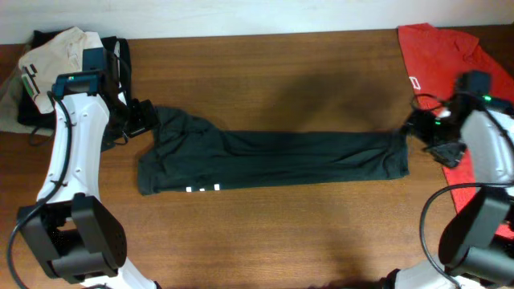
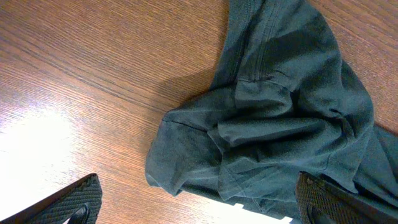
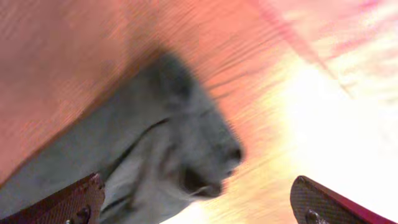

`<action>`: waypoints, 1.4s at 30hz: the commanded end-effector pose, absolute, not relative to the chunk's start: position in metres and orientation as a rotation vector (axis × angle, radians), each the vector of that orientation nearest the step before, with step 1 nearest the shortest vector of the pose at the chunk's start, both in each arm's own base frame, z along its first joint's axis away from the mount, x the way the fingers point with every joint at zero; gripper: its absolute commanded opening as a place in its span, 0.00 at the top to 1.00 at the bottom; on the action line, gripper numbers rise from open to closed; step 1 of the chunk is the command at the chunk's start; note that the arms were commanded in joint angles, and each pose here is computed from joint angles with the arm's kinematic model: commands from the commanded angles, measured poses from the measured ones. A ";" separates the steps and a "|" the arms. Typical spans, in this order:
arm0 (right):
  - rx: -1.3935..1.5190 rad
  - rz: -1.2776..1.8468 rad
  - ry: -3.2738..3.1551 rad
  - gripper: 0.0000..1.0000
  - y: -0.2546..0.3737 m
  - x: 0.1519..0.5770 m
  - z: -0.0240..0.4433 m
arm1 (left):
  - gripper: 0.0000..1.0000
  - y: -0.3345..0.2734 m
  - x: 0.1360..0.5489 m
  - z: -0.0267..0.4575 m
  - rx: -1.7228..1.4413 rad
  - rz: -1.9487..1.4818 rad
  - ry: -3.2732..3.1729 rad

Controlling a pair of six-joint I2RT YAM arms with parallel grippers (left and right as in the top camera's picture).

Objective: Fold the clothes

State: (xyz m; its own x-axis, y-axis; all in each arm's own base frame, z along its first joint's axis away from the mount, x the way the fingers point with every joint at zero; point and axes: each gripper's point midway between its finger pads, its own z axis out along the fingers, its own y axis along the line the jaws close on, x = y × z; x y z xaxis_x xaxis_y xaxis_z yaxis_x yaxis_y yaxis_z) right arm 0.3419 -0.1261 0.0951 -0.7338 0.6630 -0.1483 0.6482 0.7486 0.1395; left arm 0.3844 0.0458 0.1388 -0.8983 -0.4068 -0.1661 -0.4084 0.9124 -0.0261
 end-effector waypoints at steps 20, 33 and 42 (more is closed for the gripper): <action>0.581 0.547 2.786 0.01 -0.116 0.337 0.064 | 0.01 0.036 0.386 0.140 -0.616 -0.061 2.911; 0.595 0.727 2.775 0.01 -0.102 0.344 0.006 | 0.01 0.037 0.387 0.140 -0.615 -0.062 2.905; 0.393 0.854 2.856 0.01 -0.033 0.349 0.007 | 0.01 0.032 0.387 0.140 -0.612 -0.099 2.911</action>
State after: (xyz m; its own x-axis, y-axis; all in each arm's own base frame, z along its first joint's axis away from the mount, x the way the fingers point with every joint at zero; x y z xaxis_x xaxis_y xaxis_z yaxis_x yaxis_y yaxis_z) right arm 0.3569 -0.0570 0.0227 -0.9342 0.3388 -0.1121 0.2268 0.8061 0.5466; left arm 0.3865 0.0353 0.1391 -0.9009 -0.4070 -0.1507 -0.3983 0.9133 -0.0855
